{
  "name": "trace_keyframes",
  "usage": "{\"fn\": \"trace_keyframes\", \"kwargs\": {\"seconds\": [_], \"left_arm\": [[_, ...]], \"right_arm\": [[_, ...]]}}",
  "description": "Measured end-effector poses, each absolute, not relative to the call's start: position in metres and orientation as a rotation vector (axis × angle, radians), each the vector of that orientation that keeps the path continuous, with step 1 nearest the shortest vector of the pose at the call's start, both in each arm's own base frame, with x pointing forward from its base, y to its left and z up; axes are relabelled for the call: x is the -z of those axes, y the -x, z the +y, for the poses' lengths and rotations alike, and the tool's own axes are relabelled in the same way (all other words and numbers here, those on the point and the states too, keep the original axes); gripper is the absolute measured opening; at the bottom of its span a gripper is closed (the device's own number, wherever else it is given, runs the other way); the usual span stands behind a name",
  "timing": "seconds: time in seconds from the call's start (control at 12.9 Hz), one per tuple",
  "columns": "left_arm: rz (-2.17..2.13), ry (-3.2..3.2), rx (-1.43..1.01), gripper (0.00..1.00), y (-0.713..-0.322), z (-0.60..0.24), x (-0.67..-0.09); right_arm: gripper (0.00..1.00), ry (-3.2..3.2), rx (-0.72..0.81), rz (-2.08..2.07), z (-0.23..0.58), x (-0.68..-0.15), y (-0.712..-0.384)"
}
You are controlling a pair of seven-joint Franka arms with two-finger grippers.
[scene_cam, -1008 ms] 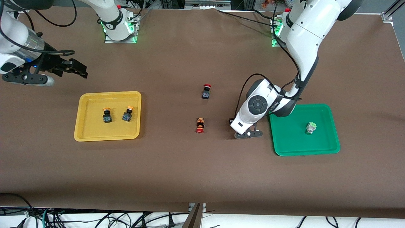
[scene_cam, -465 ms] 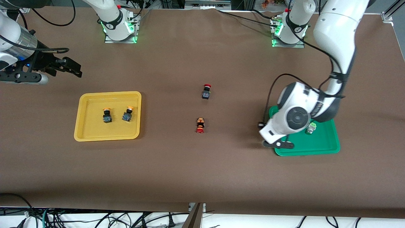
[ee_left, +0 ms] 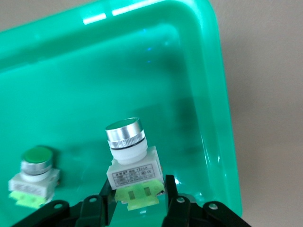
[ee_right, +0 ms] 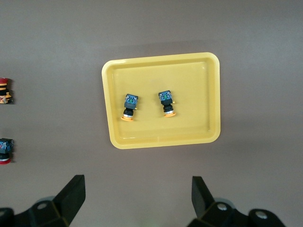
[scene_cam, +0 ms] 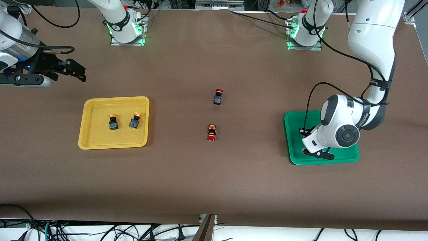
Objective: Place green and yellow buttons in trays
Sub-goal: 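Lower the green button into the green tray with the left gripper, then open the left gripper and lift it away from the green tray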
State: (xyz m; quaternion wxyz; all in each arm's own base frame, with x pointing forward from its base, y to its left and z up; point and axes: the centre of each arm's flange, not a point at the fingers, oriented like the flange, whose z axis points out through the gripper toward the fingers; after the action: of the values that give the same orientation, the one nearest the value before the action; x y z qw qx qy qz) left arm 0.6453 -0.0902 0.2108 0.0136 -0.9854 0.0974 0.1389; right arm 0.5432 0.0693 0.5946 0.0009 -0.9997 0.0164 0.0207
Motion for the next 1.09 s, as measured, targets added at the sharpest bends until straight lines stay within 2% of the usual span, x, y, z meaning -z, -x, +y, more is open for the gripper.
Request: {"fn": "trace_keyframes", "kwargs": {"seconds": [0.23,0.39,0.54,0.78,0.85,1.09], "left_arm": [[0.314,3.080,-0.396,0.44,-0.623,-0.090,-0.174],[0.310,3.084,-0.374,0.43,-0.624,-0.089,-0.180],[0.297,3.087,-0.322,0.59,-0.635,-0.085,-0.214],[0.285,3.084,-0.240,0.92,-0.653,-0.085,-0.315],[0.279,3.085,-0.188,1.00,-0.656,-0.084,-0.346],[0.241,3.087,-0.004,1.00,-0.659,-0.071,-0.426]], "right_arm": [[1.00,3.139,-0.063,0.050,0.070,-0.595,-0.544],[1.00,3.139,-0.064,0.047,0.070,-0.595,-0.544],[1.00,3.139,-0.065,0.046,0.070,-0.594,-0.544],[1.00,3.139,-0.066,0.045,0.070,-0.594,-0.545],[1.00,3.139,-0.066,0.045,0.070,-0.594,-0.545],[1.00,3.140,-0.071,0.045,0.070,-0.592,-0.545]]}}
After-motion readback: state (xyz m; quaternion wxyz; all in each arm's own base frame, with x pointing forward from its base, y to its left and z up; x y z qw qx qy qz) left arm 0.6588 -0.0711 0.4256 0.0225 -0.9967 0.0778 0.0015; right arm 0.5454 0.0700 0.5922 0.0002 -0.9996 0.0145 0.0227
